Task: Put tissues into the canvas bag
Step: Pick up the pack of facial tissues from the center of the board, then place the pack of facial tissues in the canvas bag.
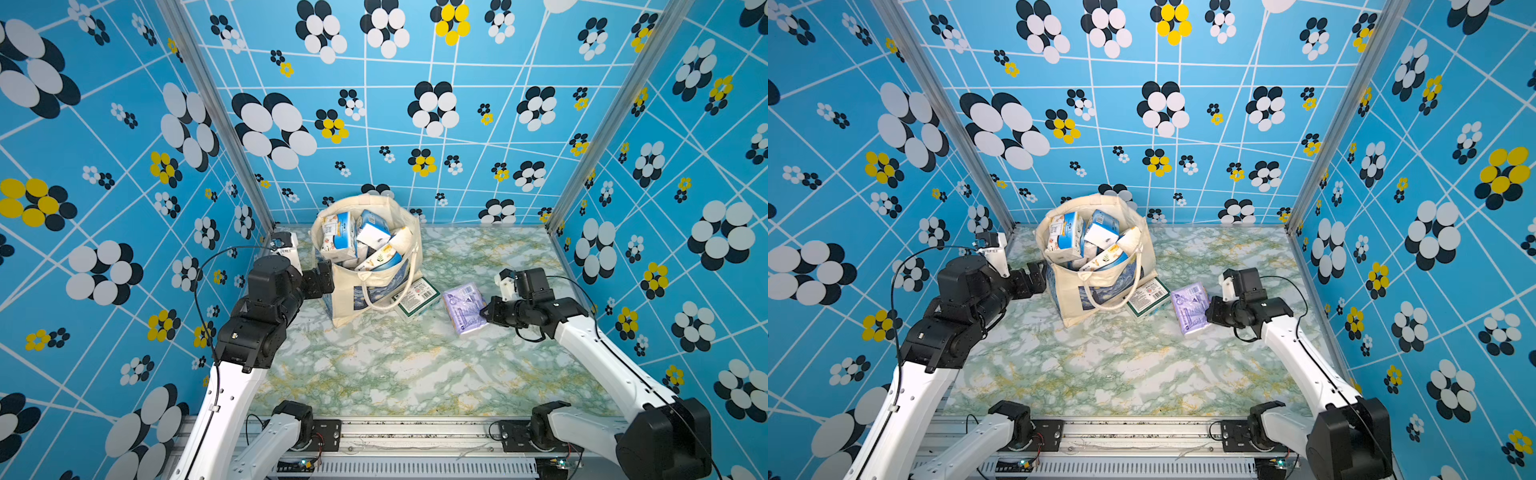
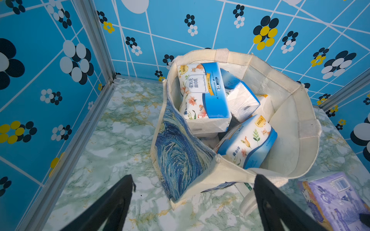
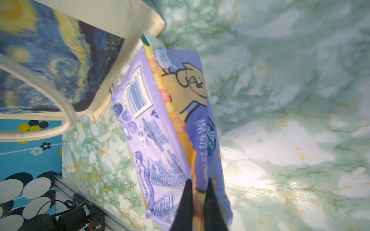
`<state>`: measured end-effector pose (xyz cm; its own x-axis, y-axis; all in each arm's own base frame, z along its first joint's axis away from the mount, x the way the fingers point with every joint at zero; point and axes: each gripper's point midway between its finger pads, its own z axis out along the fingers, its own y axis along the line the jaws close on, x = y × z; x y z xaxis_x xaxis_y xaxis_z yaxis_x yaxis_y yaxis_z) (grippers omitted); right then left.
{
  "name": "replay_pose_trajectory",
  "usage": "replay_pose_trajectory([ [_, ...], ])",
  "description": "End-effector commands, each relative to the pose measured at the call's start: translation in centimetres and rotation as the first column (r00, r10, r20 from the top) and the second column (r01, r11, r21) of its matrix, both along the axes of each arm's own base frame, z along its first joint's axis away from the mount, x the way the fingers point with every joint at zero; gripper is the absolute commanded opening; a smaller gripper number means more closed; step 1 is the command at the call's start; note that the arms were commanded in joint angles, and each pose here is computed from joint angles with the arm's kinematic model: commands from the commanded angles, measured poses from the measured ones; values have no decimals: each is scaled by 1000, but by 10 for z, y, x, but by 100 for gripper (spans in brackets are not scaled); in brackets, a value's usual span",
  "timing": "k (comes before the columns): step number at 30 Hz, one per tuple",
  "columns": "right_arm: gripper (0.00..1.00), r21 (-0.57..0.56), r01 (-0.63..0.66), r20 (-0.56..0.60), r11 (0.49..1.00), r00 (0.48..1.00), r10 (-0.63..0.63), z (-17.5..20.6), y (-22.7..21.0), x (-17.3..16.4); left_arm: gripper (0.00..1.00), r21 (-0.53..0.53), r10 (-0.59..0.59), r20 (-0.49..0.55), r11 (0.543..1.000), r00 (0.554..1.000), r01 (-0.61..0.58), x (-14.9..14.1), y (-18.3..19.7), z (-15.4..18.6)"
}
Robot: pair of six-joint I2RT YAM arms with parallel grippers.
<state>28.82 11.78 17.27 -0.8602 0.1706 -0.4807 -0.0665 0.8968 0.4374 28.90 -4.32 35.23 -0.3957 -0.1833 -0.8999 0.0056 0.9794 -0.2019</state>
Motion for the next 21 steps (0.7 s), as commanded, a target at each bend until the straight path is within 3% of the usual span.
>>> replay_pose_trajectory([
  [1, 0, -51, 32, 166, 998, 986, -23, 62, -13, 11, 97, 25, 34, 23, 999, 999, -35, -1, 10, 9],
  [5, 0, 5, 28, 383, 1000, 923, -27, 148, -7, 32, 97, 30, 52, 19, 998, 998, -53, -2, 14, 9],
  [9, 0, 75, -55, 574, 996, 819, 2, 230, 18, 52, 97, 29, 56, 11, 998, 998, -56, -1, 14, 7],
  [13, 0, -4, -161, 686, 987, 718, 120, 285, 63, 68, 97, 24, 54, 3, 998, 999, -55, -1, 14, 5],
  [18, 0, -82, -215, 731, 973, 651, 205, 303, 112, 102, 97, 24, 52, -2, 998, 999, -52, -2, 14, 5],
  [21, 0, -128, -253, 774, 959, 579, 256, 306, 145, 117, 97, 26, 53, -3, 998, 999, -52, -1, 14, 5],
])
